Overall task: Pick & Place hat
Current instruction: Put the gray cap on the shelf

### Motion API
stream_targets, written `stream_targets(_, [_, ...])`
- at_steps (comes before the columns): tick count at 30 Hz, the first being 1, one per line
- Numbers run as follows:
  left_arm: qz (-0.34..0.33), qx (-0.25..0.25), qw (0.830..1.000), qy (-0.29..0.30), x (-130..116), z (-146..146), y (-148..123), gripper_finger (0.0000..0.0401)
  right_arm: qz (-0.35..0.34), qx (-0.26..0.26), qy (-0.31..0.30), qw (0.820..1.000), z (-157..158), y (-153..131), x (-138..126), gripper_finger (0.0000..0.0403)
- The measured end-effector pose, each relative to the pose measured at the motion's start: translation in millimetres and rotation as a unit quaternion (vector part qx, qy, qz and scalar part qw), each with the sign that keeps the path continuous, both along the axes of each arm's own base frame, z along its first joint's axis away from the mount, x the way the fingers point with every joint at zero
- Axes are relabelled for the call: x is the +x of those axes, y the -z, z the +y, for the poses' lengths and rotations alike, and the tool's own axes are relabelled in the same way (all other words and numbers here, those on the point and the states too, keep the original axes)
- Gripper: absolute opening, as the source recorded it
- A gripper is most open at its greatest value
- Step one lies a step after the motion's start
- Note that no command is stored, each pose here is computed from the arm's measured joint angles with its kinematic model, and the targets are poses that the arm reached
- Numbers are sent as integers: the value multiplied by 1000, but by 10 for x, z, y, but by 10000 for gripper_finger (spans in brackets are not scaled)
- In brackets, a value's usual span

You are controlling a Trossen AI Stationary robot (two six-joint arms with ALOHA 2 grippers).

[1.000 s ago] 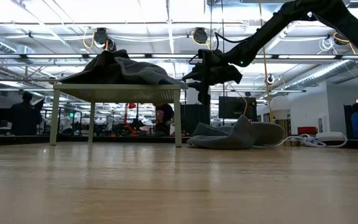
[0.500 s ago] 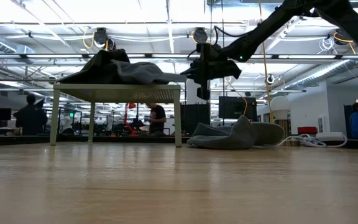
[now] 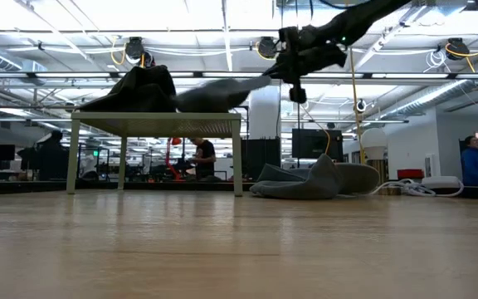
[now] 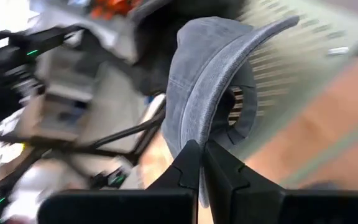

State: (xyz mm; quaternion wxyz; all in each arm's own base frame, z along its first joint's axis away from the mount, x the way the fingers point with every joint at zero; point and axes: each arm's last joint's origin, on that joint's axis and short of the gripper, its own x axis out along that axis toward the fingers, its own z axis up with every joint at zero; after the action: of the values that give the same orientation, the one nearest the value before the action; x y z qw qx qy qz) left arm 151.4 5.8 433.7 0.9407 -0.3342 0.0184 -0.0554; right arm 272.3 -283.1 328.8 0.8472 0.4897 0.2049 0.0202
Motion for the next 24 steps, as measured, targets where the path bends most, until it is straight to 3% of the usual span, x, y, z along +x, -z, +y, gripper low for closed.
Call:
stream_targets(4, [0,-3,1000,-16,1,9,-1,113,39,-15,58,997,68,-26,-98,1])
stream_targets(10, [-1,-1,1000,-31,1,18,-2,113,78,-2,106,991,194,148,-134,1])
stream_targets(19, [-2,-3,999,-37,1,29,-4,113,35,15,155,987,401,359,26,0])
stream_targets(24, [-1,-13,999,-34,1,27,-4,113,50,24,169,984,464,452,3,0])
